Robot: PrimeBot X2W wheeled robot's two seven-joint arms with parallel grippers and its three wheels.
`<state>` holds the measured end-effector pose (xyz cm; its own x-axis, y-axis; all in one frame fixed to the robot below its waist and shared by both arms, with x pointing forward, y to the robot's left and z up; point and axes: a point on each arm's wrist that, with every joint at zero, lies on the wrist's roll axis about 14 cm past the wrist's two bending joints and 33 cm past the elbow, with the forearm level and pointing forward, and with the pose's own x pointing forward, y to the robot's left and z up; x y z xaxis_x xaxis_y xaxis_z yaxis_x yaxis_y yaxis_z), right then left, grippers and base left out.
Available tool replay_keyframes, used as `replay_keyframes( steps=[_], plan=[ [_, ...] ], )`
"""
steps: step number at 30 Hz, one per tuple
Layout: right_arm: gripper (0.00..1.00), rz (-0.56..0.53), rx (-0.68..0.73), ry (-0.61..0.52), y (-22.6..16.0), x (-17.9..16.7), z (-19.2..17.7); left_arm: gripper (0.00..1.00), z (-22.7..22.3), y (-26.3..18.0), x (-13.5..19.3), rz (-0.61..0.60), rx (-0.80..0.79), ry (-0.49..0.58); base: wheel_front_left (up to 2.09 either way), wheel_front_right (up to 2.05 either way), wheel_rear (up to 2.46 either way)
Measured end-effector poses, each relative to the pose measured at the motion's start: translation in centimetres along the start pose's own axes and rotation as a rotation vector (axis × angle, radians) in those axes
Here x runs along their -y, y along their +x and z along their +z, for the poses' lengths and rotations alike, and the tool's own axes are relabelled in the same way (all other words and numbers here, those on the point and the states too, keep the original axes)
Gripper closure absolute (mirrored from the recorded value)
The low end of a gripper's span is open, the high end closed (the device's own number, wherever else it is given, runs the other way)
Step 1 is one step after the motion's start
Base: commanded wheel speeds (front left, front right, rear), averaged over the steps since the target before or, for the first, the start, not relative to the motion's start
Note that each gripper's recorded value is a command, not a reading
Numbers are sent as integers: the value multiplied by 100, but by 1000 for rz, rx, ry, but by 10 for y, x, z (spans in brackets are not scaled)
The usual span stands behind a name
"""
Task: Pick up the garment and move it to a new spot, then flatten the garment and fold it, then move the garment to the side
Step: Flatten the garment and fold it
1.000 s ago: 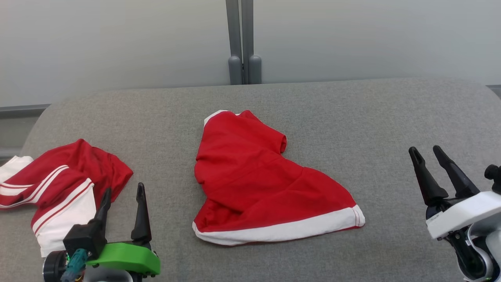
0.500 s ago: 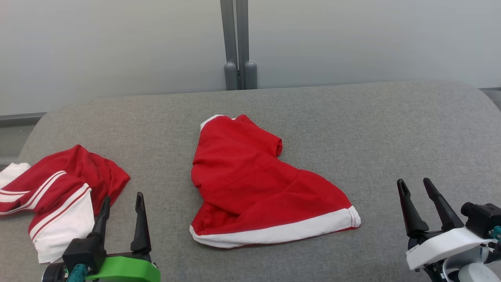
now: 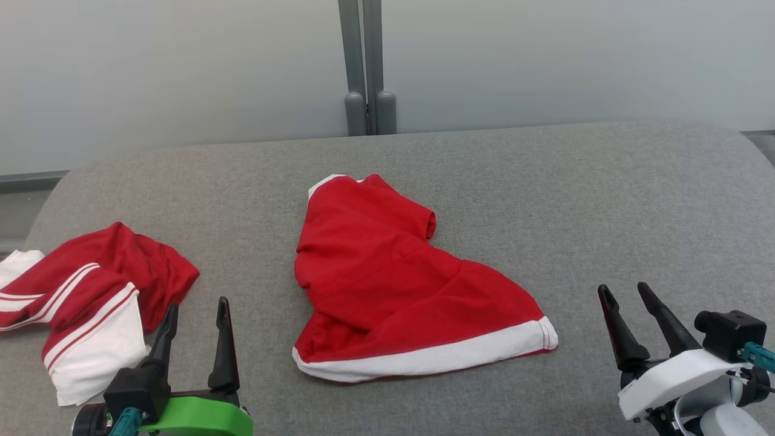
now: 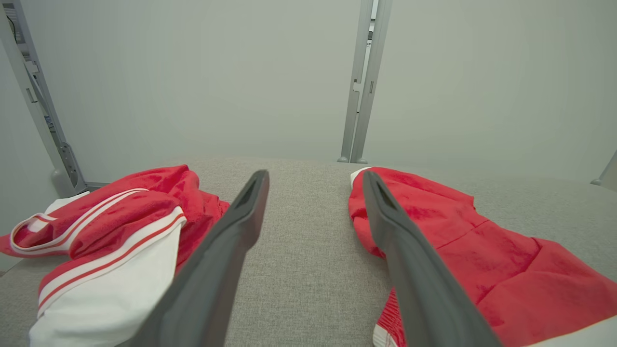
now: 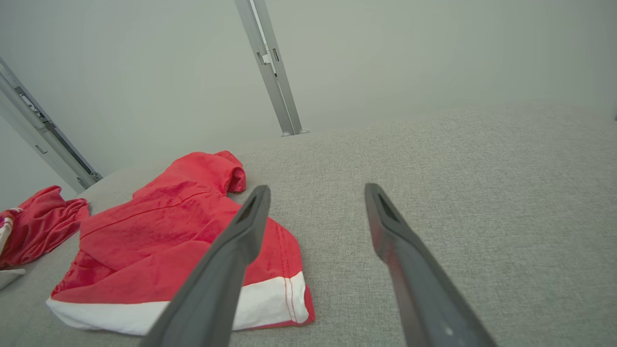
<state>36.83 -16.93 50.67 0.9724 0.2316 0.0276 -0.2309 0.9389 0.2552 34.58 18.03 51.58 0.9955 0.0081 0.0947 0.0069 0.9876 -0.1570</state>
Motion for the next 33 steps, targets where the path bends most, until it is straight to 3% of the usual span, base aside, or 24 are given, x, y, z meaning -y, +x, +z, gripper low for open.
replay_keyframes(
  steps=[5,10,14,21,27,28,30,33],
  plan=[
    [0,1,-58,17,0,0,-11,0,-12,-3,1,-17,-38,8,0,0,0],
    [0,26,-228,39,-4,-6,-41,0,-59,-14,11,-70,-280,-43,0,0,0],
    [0,58,-353,64,-7,-14,-62,0,-89,-27,30,-178,-458,-64,0,0,0],
    [0,92,-455,69,14,-18,-75,0,-108,-22,57,-307,-592,-61,0,0,0],
    [0,88,-562,101,21,-15,-99,0,-128,-17,65,-337,-669,-76,0,0,0],
    [2,93,-569,104,22,-16,-101,0,-131,-16,64,-334,-676,-81,0,0,0],
    [28,100,-582,113,23,-19,-105,0,-137,-17,63,-332,-699,-83,0,0,0],
    [38,107,-594,120,22,-21,-108,0,-143,-18,61,-325,-716,-88,0,0,0]
  ],
)
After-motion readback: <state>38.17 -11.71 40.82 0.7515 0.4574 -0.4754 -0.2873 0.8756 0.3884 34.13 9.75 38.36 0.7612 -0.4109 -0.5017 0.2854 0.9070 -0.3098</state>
